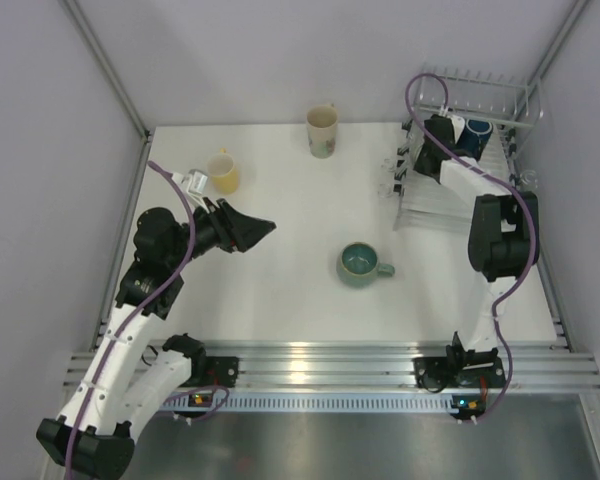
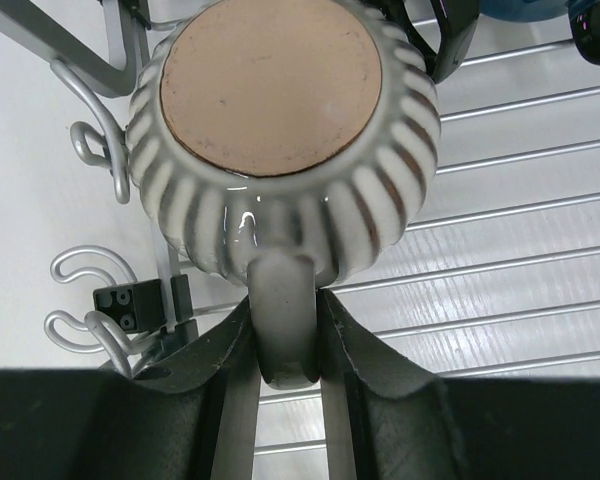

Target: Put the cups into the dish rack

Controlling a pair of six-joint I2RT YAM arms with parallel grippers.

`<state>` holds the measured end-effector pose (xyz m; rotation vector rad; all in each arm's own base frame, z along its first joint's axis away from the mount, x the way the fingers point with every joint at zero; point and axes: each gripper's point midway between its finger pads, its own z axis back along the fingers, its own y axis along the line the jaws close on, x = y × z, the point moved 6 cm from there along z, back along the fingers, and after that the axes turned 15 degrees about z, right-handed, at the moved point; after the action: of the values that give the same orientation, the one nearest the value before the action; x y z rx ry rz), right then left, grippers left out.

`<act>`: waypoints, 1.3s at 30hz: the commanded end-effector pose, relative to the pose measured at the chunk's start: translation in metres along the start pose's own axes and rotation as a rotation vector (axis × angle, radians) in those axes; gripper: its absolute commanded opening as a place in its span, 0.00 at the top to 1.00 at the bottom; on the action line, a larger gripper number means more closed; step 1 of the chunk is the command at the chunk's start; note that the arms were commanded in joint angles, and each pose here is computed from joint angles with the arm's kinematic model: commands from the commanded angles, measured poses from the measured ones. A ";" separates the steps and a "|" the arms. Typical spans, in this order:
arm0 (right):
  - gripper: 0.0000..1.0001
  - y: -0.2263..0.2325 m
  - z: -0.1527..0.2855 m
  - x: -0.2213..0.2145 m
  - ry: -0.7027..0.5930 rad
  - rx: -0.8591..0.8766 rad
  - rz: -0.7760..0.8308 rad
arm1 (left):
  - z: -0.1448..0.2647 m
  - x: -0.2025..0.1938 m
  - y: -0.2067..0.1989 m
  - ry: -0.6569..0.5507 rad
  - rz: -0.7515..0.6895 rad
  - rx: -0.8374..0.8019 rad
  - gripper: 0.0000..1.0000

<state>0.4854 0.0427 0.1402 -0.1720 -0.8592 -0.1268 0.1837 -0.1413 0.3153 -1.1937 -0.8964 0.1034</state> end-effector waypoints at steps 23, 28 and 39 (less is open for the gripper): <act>0.64 0.010 0.042 0.012 -0.072 0.007 -0.040 | 0.004 0.004 -0.011 -0.019 -0.021 -0.026 0.23; 0.61 0.000 0.061 0.013 -0.019 -0.010 -0.023 | 0.004 0.005 -0.009 -0.026 -0.038 -0.015 0.23; 0.41 -0.031 0.181 0.040 -0.172 0.180 0.002 | -0.025 0.013 0.017 0.075 0.010 0.141 0.27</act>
<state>0.4049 0.0465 0.2376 -0.0900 -0.9184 -0.0865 0.2090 -0.1449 0.2984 -1.0851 -0.7890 0.1522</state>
